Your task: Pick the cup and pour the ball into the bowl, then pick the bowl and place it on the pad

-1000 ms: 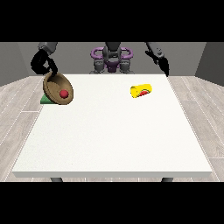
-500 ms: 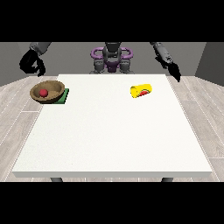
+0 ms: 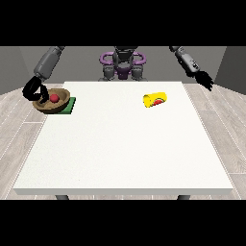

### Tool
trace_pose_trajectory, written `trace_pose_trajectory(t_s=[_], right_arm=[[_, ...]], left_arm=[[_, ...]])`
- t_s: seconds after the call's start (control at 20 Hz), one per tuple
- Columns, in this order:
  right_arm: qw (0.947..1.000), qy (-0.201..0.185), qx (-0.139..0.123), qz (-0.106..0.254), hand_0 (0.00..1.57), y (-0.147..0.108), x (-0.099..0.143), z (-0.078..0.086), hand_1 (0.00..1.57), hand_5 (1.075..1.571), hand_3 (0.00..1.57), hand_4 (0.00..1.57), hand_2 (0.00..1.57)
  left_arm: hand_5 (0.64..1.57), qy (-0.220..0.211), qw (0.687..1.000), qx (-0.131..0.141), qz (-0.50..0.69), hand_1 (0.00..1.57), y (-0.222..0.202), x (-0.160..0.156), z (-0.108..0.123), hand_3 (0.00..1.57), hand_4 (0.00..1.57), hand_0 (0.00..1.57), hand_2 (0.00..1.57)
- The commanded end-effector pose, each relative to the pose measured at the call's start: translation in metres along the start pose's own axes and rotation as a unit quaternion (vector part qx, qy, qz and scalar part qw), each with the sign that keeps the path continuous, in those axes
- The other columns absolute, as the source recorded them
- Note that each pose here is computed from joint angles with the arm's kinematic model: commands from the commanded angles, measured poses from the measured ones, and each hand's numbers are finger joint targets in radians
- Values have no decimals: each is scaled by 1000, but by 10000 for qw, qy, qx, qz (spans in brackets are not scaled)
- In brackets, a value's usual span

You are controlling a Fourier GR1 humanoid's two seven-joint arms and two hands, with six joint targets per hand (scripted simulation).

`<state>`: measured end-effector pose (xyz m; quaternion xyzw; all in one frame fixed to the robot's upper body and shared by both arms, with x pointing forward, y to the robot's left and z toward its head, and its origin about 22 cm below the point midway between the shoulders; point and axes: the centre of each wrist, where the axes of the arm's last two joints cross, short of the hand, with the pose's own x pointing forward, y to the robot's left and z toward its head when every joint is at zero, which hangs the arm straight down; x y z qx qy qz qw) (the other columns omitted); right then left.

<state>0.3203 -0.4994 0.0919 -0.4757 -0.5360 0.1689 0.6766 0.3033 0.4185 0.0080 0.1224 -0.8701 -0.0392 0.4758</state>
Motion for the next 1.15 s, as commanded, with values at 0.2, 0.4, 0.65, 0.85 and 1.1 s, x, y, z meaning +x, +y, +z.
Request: trace_pose_trajectory(t_s=[0.2, 0.4, 0.65, 0.85, 1.1], right_arm=[[9857, 527, 45, -1601, 1571, 16, -18, 1, 1571, 1387, 1265, 738, 1571], [9608, 898, -253, -2612, 1264, -10, -5, -11, 1264, 1389, 911, 200, 1263], [9521, 1039, -507, -2832, 0, -37, -22, -8, 0, 1246, 0, 0, 575], [9492, 899, -600, -2956, 0, -55, -17, -11, 0, 1297, 31, 0, 483], [9362, 219, 293, -3496, 0, -23, 23, -23, 0, 1371, 369, 501, 102]], left_arm=[[1163, -141, 9998, 145, 15, 0, 34, 18, 4, 0, 866, 0, 0], [1179, -241, 9995, 197, 28, 0, 43, 23, -4, 0, 863, 0, 0], [1168, -132, 9998, 164, -29, 0, 43, 38, 9, 0, 857, 0, 0], [1213, -135, 9997, 149, 114, 0, 41, 33, 15, 0, 883, 0, 0], [1213, 646, 9978, 131, 52, 0, 41, 10, 35, 0, 883, 0, 0]])
